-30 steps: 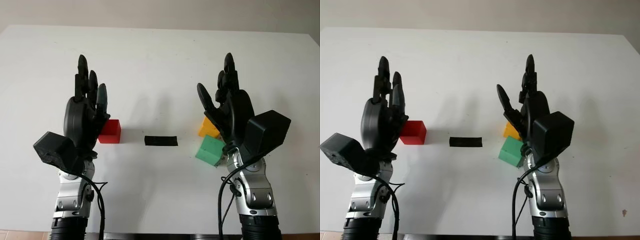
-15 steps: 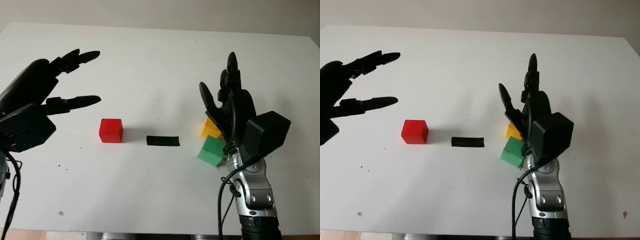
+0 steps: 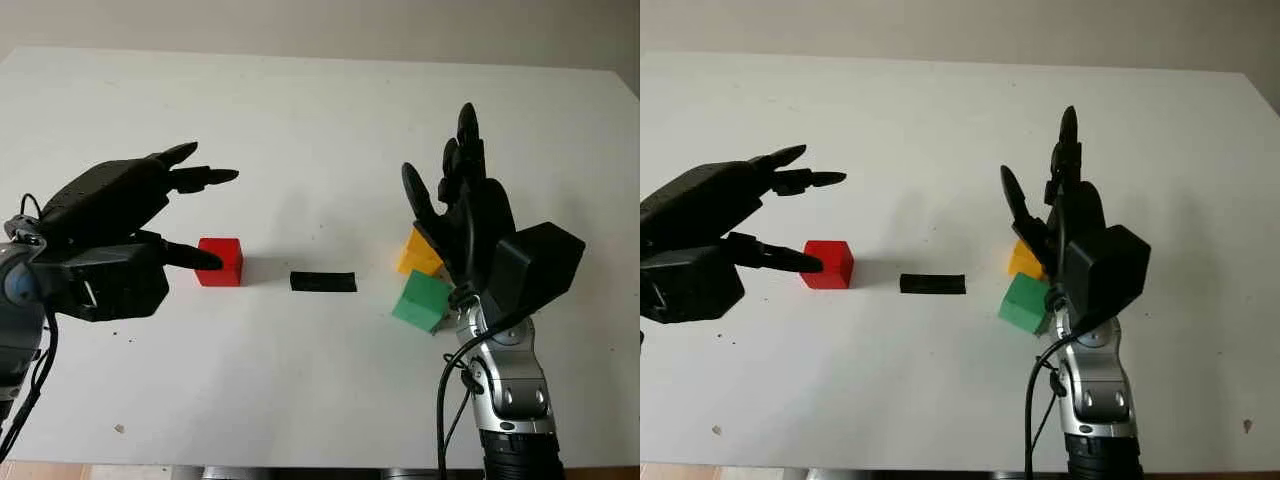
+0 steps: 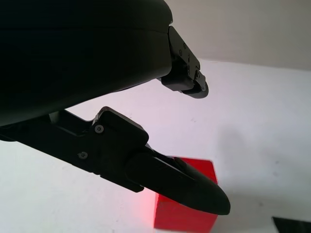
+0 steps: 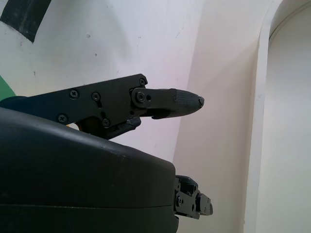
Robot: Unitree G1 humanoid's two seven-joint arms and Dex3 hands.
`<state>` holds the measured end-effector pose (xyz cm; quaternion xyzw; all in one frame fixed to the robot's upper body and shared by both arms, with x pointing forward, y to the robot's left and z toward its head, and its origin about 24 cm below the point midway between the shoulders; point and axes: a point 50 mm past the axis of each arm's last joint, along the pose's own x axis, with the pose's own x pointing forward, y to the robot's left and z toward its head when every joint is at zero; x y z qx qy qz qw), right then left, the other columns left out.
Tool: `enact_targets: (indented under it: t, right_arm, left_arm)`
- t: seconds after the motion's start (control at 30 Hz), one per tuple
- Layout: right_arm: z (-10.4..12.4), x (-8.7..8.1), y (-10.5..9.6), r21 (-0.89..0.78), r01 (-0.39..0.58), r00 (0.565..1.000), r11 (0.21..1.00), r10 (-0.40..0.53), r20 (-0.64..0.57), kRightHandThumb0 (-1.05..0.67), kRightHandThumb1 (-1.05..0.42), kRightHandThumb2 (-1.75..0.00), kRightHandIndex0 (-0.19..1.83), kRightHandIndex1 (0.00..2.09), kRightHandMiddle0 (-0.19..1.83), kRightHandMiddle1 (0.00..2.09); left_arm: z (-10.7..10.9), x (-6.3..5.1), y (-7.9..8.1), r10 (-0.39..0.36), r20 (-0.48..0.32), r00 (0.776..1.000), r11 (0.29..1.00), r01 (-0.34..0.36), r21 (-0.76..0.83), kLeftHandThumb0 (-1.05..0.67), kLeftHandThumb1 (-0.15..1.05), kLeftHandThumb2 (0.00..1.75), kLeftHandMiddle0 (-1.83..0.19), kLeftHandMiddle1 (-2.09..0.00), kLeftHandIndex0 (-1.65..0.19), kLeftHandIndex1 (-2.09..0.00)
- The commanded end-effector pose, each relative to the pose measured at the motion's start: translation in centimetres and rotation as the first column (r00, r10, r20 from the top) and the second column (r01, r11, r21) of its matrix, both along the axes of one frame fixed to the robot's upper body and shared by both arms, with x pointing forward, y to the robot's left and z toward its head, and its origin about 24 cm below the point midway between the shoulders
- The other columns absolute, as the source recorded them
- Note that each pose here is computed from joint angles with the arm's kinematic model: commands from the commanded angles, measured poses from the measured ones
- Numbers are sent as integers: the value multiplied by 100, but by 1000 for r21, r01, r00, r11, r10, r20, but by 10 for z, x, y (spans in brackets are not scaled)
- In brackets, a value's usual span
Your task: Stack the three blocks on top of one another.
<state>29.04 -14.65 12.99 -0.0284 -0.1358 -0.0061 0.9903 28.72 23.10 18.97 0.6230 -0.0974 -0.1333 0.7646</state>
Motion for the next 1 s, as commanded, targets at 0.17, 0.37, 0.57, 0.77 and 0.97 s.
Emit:
enact_targets:
  t: [0.17,0.37,0.57,0.77,0.97]
  right_arm:
    - [3,-4,-3,4,-3,1000,1000,3,27,-44,-105,-34,-17,5,-13,5]
    - [3,-5,-3,8,-6,1000,1000,6,29,-44,-105,-33,-17,5,-14,5]
    - [3,-5,-2,24,-9,1000,1000,9,23,-45,-105,-32,-17,5,-13,5]
    - [3,-5,-2,40,-14,1000,999,13,23,-44,-105,-32,-17,5,-14,5]
    - [2,-5,-2,47,-15,1000,999,14,24,-43,-105,-31,-18,5,-14,5]
  left_arm:
    - [-12,-2,-8,-4,25,1000,996,1,86,-86,90,4,0,-5,-35,-6]
    - [-14,-4,-9,9,37,999,990,-14,140,-83,88,5,-1,-6,-40,-8]
    - [-15,-5,-10,22,93,995,980,-40,196,-81,88,5,-11,-8,-54,-16]
    - [-18,-5,-11,7,160,987,986,-33,162,-72,88,5,-26,-6,-51,-69]
    - [-19,-6,-9,-22,215,976,994,-2,109,-42,100,6,-38,-8,-33,-146]
